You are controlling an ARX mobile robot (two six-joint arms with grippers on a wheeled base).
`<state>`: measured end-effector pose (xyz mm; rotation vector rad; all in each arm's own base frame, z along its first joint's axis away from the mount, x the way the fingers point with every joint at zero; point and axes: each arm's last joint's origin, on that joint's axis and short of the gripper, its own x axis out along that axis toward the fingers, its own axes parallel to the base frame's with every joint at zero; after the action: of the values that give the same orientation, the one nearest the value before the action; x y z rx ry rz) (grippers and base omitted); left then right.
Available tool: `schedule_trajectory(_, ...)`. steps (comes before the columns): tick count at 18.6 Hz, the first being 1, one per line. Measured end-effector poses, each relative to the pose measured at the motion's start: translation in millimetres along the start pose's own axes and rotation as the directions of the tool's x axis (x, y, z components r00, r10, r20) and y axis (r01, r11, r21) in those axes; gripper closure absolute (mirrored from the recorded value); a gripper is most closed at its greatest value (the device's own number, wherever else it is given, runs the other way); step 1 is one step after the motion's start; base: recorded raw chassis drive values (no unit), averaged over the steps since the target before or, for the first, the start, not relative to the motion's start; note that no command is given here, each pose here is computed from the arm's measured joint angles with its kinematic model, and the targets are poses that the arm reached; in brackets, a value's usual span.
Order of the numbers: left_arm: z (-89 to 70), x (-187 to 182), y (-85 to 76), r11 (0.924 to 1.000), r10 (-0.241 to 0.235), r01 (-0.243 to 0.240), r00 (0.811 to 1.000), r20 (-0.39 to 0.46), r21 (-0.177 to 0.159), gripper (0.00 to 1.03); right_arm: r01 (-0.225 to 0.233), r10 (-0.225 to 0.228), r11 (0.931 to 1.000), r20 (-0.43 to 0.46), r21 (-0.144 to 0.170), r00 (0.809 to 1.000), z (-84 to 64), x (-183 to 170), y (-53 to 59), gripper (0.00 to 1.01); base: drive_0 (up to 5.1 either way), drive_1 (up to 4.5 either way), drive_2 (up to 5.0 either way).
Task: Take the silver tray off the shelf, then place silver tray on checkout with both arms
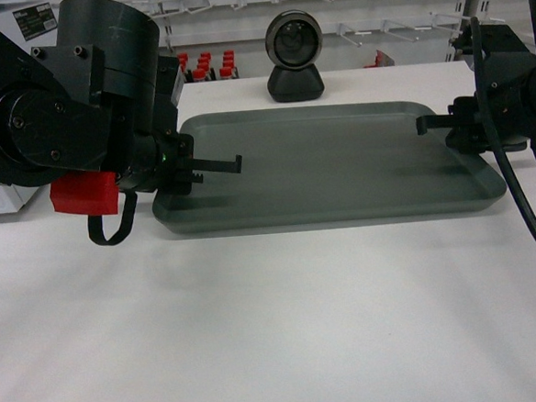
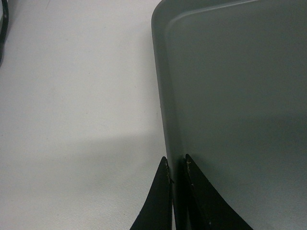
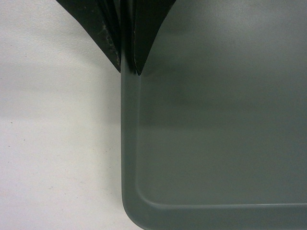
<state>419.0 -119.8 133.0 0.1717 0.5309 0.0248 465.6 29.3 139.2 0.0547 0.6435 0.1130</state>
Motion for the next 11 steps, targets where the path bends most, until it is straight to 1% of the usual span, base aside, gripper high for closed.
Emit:
schedule_trajectory(1,1.5,0.2,-0.1,1.0000,0.000,0.000,1.000,0.003,0.006,0.96,0.006,-0.006,1.0000,-0.013,0.006,1.000,1.9,0.5,-0.3,0.98,0.0,0.00,0.0)
schedule_trajectory(2,2.8,0.6,-1.0,0.9983,0.020,-0.020,1.000,0.003,0.056,0.79,0.010,-0.010,0.9999,-0.011,0.004,1.000,2.5,0.8,-0.2,0.98,0.0,0.00,0.0)
schedule_trajectory(3,4.5,0.7,-1.0,0.9977,0.020,-0.020,1.000,0.006,0.065,0.70,0.029,-0.029,0.9995,-0.010,-0.016,1.000,2.5,0.9,-0.9,0.89,0.0,0.00,0.0)
schedule_trajectory(5,7.1,0.8,-1.4,0.9969,0.012,-0.013,1.000,0.010,0.078,0.52,0.047,-0.047,0.9983,-0.009,-0.035,0.999,2.5,0.8,-3.7,0.70,0.0,0.00,0.0)
schedule_trajectory(7,6.6,0.9,-1.6,0.9967,0.007,-0.008,1.000,0.005,0.080,0.34,0.052,-0.053,0.9978,-0.007,-0.040,0.999,2.8,0.8,-4.7,0.52,0.0,0.00,0.0)
schedule_trajectory(8,7.2,0.7,-2.5,0.9968,-0.003,0.003,1.000,0.006,0.080,0.23,0.052,-0.052,0.9979,0.000,-0.040,0.999,3.4,0.7,-4.8,0.41,0.0,0.00,0.0)
schedule_trajectory(9,7.9,0.5,-3.3,0.9967,-0.016,0.015,1.000,0.010,0.080,0.12,0.046,-0.046,0.9981,0.005,-0.040,0.999,4.1,0.7,-4.4,0.30,0.0,0.00,0.0)
schedule_trajectory(10,10.3,-0.1,-5.4,0.9968,-0.035,0.032,0.999,0.034,0.074,0.03,0.033,-0.033,0.9989,0.005,-0.034,0.999,4.4,0.6,-4.0,0.17,0.0,0.00,0.0)
schedule_trajectory(11,13.6,-1.7,-6.7,0.9968,-0.059,0.056,0.997,0.056,0.058,0.05,0.021,-0.021,0.9995,0.007,-0.024,1.000,4.8,0.3,-3.5,0.08,0.0,0.00,0.0)
